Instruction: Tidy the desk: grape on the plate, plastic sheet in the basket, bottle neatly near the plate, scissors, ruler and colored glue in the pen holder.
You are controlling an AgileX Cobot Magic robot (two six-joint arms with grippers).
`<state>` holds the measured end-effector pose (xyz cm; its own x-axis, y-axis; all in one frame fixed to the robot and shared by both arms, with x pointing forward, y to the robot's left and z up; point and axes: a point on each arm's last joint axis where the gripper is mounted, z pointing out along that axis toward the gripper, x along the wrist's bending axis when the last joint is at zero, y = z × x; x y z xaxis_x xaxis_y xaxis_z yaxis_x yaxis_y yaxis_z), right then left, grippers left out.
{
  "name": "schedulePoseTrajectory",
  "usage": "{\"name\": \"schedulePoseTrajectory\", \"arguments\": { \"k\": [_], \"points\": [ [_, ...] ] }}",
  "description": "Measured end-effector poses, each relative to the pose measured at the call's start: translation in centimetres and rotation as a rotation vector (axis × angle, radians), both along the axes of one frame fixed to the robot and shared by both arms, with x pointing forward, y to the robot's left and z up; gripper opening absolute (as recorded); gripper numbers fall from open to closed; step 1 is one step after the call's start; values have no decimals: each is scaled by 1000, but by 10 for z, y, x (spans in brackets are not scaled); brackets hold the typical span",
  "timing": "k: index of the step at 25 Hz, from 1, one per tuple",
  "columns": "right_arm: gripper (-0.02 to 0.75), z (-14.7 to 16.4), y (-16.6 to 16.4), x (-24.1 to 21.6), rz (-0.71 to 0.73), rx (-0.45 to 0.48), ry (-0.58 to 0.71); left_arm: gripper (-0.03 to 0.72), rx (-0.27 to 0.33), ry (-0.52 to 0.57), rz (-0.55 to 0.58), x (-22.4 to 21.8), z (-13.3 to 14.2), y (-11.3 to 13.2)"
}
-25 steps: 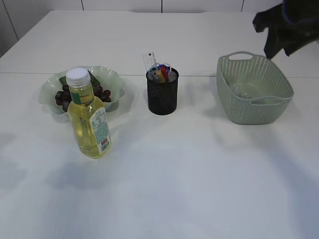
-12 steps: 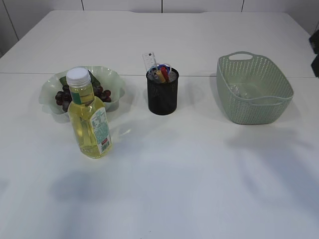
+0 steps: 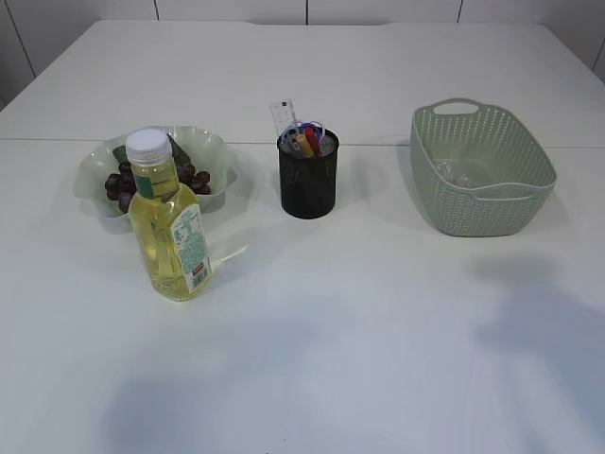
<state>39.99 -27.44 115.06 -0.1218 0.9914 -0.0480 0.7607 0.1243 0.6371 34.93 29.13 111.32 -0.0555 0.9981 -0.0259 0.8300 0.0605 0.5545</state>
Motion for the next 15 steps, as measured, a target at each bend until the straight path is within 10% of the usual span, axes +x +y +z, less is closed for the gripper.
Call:
{"name": "schedulePoseTrajectory", "arguments": {
  "k": [15],
  "points": [
    [322, -10, -26, -142, -24, 101, -232, 432, -74, -369, 7, -117, -3, 21]
  ]
}}
